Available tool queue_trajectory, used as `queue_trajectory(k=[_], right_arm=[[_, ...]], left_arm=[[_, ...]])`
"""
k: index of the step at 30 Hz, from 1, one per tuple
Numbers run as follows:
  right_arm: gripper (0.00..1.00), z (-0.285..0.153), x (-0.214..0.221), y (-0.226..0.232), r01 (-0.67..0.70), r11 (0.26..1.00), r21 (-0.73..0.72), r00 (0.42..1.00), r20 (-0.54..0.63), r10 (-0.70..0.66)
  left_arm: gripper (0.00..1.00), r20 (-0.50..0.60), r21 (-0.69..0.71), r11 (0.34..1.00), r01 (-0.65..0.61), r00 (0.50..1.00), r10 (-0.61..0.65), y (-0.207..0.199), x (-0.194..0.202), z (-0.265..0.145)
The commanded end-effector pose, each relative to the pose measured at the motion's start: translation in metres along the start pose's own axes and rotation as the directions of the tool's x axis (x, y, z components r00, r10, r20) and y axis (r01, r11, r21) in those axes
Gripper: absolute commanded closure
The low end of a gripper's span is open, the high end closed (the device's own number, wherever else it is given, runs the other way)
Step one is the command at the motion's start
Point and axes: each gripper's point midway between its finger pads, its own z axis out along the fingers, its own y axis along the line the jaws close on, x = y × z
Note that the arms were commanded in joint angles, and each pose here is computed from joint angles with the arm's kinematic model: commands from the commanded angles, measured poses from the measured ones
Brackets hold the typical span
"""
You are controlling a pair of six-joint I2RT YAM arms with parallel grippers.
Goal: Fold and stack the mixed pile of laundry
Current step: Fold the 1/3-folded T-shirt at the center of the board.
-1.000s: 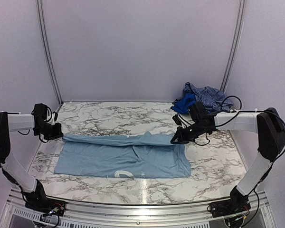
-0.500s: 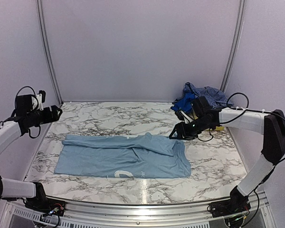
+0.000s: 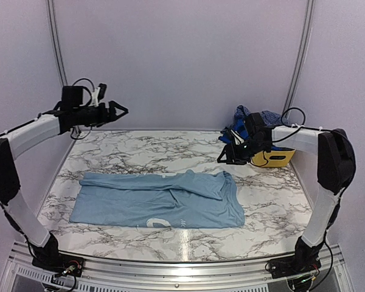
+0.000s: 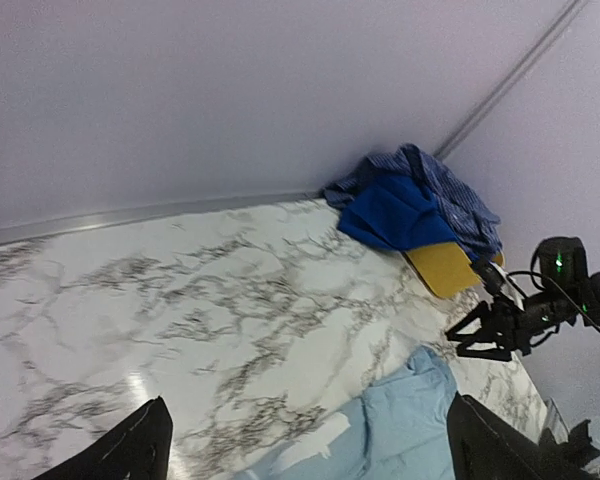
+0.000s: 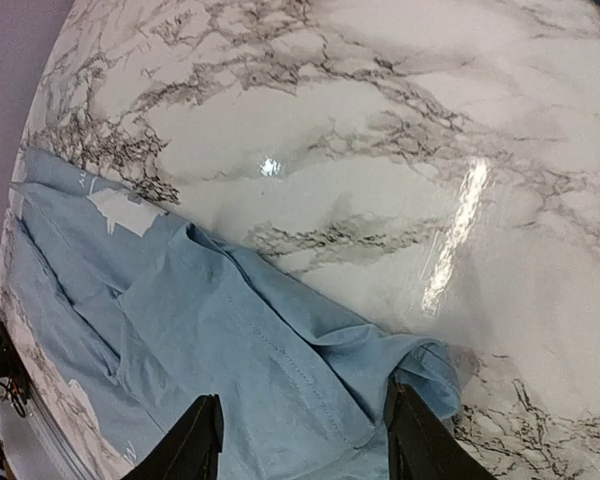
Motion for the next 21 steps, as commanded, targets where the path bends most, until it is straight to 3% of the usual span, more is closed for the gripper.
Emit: queue_trajectory(k=[1,4,9,16,21], right_arm=[[0.49,0.007,0.009,-0.001,-0.025,1.0,-0.014,0.998,-0.055,0.024],[0.51,0.011,0.021,-0.009,-0.052,0.999,0.014,0.995,-0.082,0.053],[0.52,0.022,0.04,-0.017,-0.099,0.995,0.022,0.987,-0.125,0.101],[0.55,0.032,0.056,-0.024,-0.136,0.99,0.029,0.977,-0.165,0.139],[0.59,0.035,0.061,-0.025,-0.15,0.988,0.022,0.972,-0.178,0.151]], left_arm=[[0.01,-0.237,0.062,0.998,-0.007,0.971,0.022,-0.042,0.062,0.075],[0.01,-0.357,0.086,0.995,-0.041,0.931,0.069,-0.069,0.114,0.127],[0.01,-0.523,0.115,0.993,-0.029,0.848,0.085,-0.093,0.183,0.181],[0.01,-0.618,0.126,0.991,-0.035,0.779,0.106,-0.103,0.242,0.207],[0.1,-0.646,0.133,0.991,-0.017,0.757,0.1,-0.105,0.263,0.216]])
